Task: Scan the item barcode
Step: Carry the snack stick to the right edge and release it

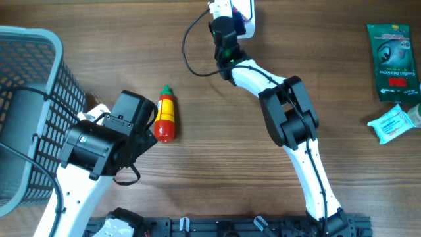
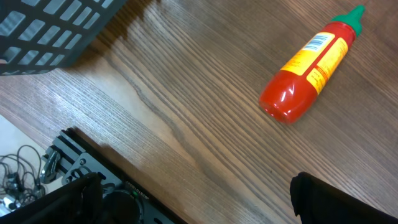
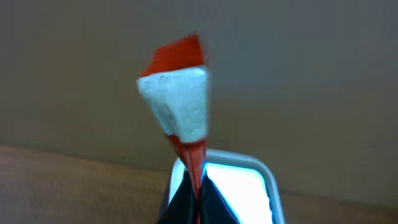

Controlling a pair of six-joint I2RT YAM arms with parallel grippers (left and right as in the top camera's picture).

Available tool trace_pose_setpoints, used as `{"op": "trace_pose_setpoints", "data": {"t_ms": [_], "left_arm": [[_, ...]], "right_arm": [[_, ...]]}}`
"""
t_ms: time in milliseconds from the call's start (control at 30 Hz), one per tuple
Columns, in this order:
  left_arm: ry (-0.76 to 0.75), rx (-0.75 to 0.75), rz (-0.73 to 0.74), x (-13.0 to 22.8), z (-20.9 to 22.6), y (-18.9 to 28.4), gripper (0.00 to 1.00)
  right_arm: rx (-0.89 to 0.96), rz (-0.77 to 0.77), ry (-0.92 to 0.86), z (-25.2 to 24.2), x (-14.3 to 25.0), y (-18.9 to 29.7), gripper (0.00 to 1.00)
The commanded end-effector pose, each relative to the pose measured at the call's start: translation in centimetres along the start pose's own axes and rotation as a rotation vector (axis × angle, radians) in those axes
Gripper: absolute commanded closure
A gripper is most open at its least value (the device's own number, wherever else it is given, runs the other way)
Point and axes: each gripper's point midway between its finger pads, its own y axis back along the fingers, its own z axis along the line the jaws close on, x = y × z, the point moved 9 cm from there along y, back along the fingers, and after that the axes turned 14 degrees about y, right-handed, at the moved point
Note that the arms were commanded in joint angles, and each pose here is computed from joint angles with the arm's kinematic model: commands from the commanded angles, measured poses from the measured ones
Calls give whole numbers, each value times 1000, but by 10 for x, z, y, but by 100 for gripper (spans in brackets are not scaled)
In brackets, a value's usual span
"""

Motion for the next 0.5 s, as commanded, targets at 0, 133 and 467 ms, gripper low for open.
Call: {"op": "trace_pose_setpoints", "data": {"t_ms": [0,133,467], "left_arm": [[-7,6,-22,-2,1,2,0],[-7,6,-22,-2,1,2,0],[-7,6,-22,-2,1,2,0]], "right_arm": [[76,-215,-69,-22,-40,4,95],[20,-328,-153,-29,-49,2,95],[-217,-217,-155,-19,-16,-15,95]]}}
